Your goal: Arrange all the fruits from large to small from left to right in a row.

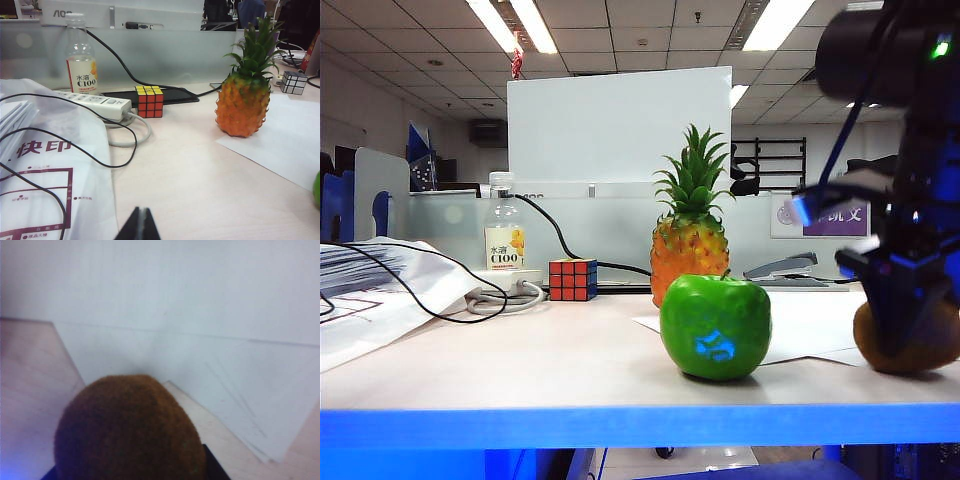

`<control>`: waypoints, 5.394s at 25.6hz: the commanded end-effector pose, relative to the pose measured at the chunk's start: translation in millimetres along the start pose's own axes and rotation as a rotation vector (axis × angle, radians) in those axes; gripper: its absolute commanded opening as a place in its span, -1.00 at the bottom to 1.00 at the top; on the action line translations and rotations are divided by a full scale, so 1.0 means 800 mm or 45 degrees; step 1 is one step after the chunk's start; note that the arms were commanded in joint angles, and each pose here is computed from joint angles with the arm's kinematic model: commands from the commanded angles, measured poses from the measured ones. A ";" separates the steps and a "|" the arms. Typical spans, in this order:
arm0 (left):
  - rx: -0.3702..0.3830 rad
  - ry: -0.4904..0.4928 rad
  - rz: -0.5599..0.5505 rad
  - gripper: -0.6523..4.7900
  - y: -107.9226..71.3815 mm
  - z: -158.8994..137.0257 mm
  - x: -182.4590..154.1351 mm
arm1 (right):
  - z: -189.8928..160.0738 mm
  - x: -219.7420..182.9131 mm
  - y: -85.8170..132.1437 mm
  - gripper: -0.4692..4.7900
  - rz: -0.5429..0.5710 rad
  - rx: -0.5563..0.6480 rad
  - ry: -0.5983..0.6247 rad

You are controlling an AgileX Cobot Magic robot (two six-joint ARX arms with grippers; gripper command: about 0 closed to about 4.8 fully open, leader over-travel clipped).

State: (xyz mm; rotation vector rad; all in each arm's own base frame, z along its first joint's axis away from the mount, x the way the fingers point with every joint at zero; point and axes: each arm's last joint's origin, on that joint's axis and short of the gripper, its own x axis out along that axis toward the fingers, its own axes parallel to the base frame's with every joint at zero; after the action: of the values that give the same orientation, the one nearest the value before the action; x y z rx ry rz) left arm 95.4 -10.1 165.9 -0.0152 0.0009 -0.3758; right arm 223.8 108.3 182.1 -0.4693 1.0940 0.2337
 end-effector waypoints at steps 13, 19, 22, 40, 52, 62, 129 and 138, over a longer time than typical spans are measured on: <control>0.008 -0.017 -0.008 -0.78 0.000 0.002 0.000 | -0.005 -0.009 -0.002 -0.84 -0.023 0.032 0.029; 0.008 -0.017 -0.008 -0.78 0.000 0.002 0.000 | -0.005 -0.021 -0.005 -0.84 -0.024 0.048 -0.022; 0.008 -0.016 -0.008 -0.78 0.000 0.002 0.000 | -0.006 -0.021 -0.005 -0.84 -0.019 0.046 -0.018; 0.008 -0.017 -0.008 -0.78 0.000 0.002 0.000 | -0.008 -0.017 -0.003 -0.84 0.001 0.050 -0.020; 0.008 -0.017 -0.008 -0.78 0.000 0.002 0.000 | -0.015 -0.009 0.000 0.17 0.031 0.073 -0.030; 0.008 -0.017 -0.008 -0.78 0.000 0.002 0.000 | -0.007 -0.009 0.000 1.00 0.025 0.095 -0.109; 0.026 -0.001 0.006 -0.78 0.000 0.000 0.000 | 0.230 0.006 -0.041 -0.84 0.074 0.041 -1.388; 0.026 0.002 0.006 -0.78 0.000 0.000 0.000 | 0.233 -0.020 -0.025 -0.84 0.678 -0.047 -1.460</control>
State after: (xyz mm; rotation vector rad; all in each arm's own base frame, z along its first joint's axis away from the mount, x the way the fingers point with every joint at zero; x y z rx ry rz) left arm 95.4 -10.0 164.7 0.0013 0.0094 -0.3720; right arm 379.3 176.1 251.0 -0.0623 0.1258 0.7720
